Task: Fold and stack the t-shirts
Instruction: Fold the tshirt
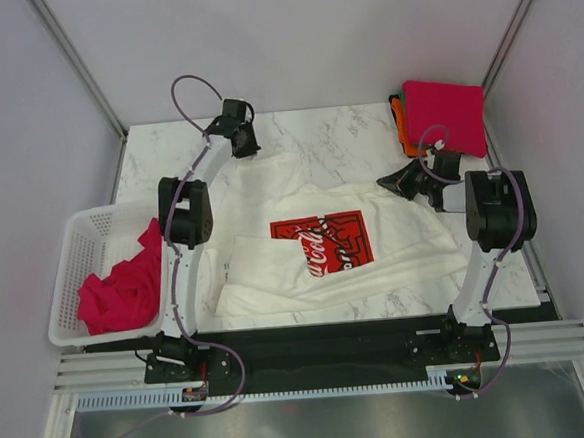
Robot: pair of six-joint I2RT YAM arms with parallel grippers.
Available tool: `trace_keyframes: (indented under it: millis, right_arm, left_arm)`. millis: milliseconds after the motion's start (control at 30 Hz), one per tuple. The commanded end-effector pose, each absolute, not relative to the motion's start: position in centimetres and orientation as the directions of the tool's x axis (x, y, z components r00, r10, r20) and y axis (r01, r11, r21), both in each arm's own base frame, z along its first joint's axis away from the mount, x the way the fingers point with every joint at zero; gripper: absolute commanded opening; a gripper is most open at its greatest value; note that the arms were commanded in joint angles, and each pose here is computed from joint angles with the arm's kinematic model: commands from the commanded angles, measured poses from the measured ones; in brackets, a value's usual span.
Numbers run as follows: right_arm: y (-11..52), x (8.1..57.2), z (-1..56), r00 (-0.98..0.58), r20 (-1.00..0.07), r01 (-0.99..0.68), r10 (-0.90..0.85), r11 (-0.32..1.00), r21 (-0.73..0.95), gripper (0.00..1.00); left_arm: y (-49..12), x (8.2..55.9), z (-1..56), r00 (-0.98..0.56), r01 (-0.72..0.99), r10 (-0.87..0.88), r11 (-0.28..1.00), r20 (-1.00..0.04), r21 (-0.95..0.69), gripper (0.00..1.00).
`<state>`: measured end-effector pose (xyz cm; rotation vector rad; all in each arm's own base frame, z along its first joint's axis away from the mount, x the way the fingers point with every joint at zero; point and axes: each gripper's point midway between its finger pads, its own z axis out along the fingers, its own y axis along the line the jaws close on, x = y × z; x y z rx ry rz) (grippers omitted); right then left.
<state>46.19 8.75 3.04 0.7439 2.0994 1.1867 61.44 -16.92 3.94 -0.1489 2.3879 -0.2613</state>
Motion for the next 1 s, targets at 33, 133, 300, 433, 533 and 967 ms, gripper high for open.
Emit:
trace_keyframes:
  millis: [33, 133, 300, 433, 533, 967]
  right_arm:
    - [8.1, 46.6, 8.0, -0.685, -0.344, 0.110, 0.642, 0.558, 0.823, 0.00]
    - [7.5, 46.0, 9.5, -0.698, -0.380, 0.118, 0.607, 0.621, 0.775, 0.00]
    - [6.6, 43.7, 10.9, -0.706, -0.399, 0.162, 0.585, 0.682, 0.713, 0.00]
    - [6.2, 42.0, 10.8, -0.717, -0.405, 0.181, 0.567, 0.712, 0.678, 0.00]
    - [5.9, 40.4, 10.5, -0.729, -0.400, 0.196, 0.555, 0.729, 0.655, 0.00]
    - [1.9, 37.7, 9.5, -0.686, -0.341, 0.324, 0.642, 0.690, 0.647, 0.00]
  left_arm:
    - [-15.9, 59.7, 15.1, -0.626, -0.016, -0.190, 0.973, -0.757, -0.231, 0.02]
    - [-15.2, 57.6, 16.7, -0.623, -0.034, -0.205, 0.971, -0.755, -0.236, 0.02]
    - [-14.4, 53.7, 19.5, -0.613, -0.048, -0.239, 0.963, -0.753, -0.266, 0.02]
    - [-13.9, 50.8, 19.7, -0.625, -0.052, -0.248, 0.959, -0.740, -0.278, 0.02]
    - [-13.2, 48.0, 20.3, -0.622, -0.062, -0.262, 0.956, -0.738, -0.287, 0.02]
    - [-10.7, 35.6, 19.2, -0.624, -0.099, -0.342, 0.927, -0.703, -0.362, 0.02]
